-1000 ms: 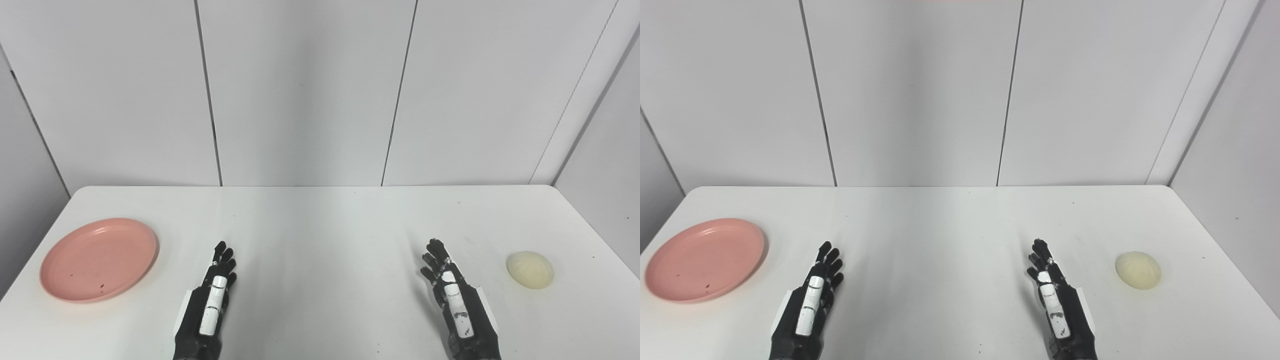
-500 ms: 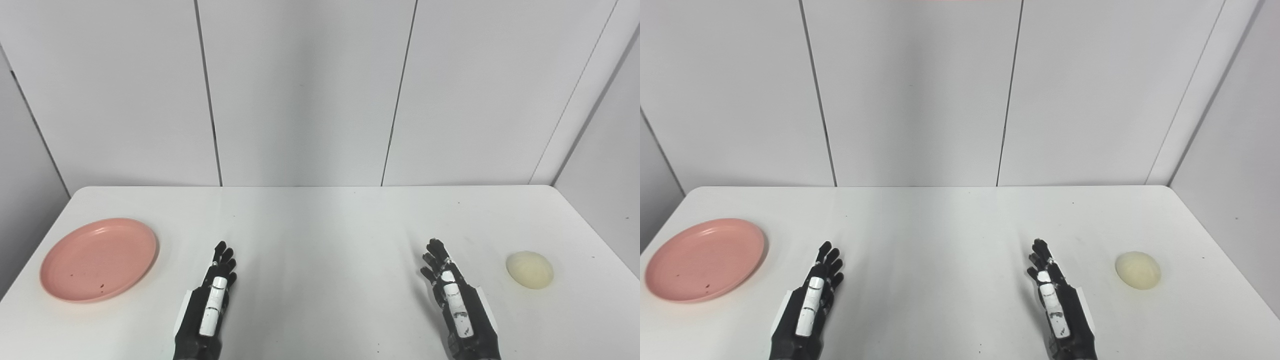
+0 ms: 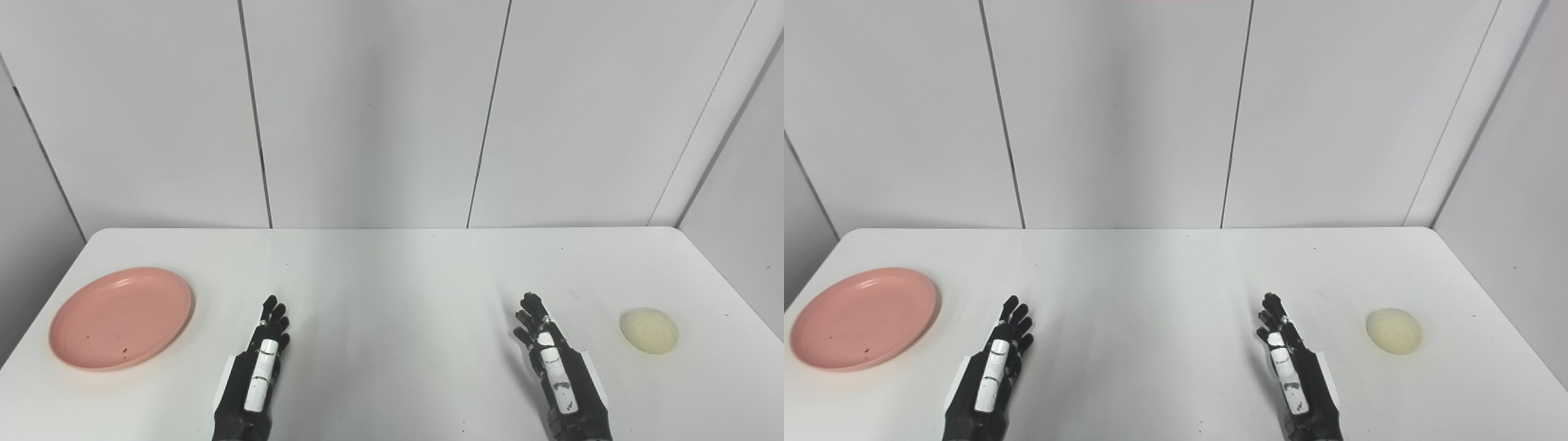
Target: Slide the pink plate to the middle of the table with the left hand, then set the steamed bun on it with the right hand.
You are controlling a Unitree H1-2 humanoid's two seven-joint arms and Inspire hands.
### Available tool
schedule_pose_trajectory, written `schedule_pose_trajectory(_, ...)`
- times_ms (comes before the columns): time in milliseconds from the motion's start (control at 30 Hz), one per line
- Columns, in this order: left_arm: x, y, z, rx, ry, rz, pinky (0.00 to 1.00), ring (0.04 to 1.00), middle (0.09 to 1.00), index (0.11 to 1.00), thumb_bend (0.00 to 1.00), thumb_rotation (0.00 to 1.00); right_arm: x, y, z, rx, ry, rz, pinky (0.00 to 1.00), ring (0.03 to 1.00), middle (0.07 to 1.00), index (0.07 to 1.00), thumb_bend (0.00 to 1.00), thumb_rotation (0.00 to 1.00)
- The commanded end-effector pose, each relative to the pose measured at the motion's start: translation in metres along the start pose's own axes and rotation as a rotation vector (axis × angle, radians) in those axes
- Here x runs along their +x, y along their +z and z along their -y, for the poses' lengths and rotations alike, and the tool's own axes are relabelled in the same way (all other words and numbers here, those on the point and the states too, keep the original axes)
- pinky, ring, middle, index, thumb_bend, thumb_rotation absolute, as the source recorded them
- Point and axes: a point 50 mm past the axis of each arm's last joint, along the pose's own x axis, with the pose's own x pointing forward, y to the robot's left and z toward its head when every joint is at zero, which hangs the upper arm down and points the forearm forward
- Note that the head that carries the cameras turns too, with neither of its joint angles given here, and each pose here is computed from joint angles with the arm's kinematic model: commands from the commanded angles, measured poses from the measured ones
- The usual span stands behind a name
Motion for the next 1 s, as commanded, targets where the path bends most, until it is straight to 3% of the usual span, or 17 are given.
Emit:
schedule_pose_trajectory(0,0.0031,0.0047,-0.0002,0.004,-0.015,0.018,1.0,1.0,1.0,1.0,0.69,0.9,-0.0155,-0.0185,-0.001,0.009,-0.006,-0.047,0.95,0.955,0.957,0.931,0.78,0.89)
schedule_pose_trajectory(967,0.0032,0.0069,0.0001,0.012,-0.025,0.006,1.0,1.0,1.0,1.0,0.68,0.9,-0.0152,-0.0176,-0.0007,-0.006,0.007,-0.051,0.94,0.955,0.963,0.937,0.78,0.9)
